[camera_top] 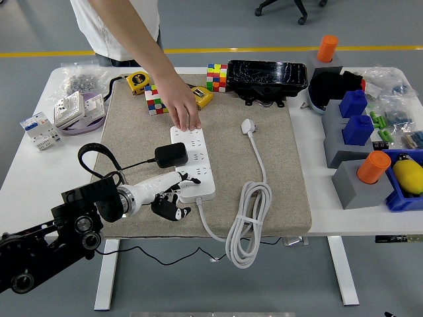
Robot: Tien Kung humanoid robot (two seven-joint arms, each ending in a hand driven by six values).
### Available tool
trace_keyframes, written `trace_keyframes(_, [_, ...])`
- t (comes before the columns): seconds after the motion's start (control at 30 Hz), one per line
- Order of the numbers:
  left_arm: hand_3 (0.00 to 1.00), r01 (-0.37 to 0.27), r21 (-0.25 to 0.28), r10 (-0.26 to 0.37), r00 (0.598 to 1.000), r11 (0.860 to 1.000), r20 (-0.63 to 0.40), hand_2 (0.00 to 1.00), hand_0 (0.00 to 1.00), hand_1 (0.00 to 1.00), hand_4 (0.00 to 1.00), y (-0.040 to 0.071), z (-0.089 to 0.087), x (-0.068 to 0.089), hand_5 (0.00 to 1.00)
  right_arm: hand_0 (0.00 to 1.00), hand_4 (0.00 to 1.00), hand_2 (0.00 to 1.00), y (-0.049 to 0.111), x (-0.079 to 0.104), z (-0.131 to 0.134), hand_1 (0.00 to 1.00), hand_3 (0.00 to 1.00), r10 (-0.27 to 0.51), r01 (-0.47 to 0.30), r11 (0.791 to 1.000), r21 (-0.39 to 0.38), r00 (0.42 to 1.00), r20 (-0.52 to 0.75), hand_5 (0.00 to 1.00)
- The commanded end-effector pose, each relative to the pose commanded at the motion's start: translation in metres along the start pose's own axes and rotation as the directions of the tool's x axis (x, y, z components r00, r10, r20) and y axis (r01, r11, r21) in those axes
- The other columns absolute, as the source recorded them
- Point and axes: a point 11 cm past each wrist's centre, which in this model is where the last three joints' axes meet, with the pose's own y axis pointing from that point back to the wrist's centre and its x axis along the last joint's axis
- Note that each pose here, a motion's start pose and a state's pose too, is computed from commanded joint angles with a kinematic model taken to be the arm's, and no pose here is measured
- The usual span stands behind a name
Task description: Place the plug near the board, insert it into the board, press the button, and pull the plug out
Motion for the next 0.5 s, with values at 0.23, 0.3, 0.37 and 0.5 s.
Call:
trace_keyframes(0.23, [0.871,0.007,0.03,-0.007,1.0,1.0,-0.003,0.153,0.094,0.046,0.631,-0.0019,-0.0051,-0.0006,0.002,0.679,0.933,0.694,-0.0001,-0.0006,-0.0006,0.687,0.598,0.0,0.0,1.0,0.002,1.0,0.002,0.528])
trace_keyframes(0.3, [0.871,0.011,0.036,-0.011,1.0,0.999,-0.003,0.153,0.094,0.046,0.631,-0.0023,-0.0059,-0.0011,0.002,0.679,0.933,0.694,-0.0001,-0.0004,-0.0002,0.687,0.598,0.0,0.0,1.0,0.001,1.0,0.003,0.528])
trace_keyframes(0.37, [0.864,0.012,0.038,-0.012,1.0,0.999,-0.003,0.153,0.093,0.046,0.631,-0.0027,-0.0063,-0.0011,0.002,0.678,0.933,0.695,-0.0001,-0.0001,-0.0003,0.687,0.598,0.001,-0.001,1.0,0.001,1.0,0.003,0.528])
trace_keyframes(0.5, [0.864,0.014,0.041,-0.014,1.0,0.999,-0.004,0.153,0.093,0.046,0.631,-0.0032,-0.0066,-0.0013,0.002,0.678,0.933,0.695,0.0,0.0003,-0.0004,0.687,0.598,0.001,-0.001,1.0,0.001,1.0,0.004,0.528])
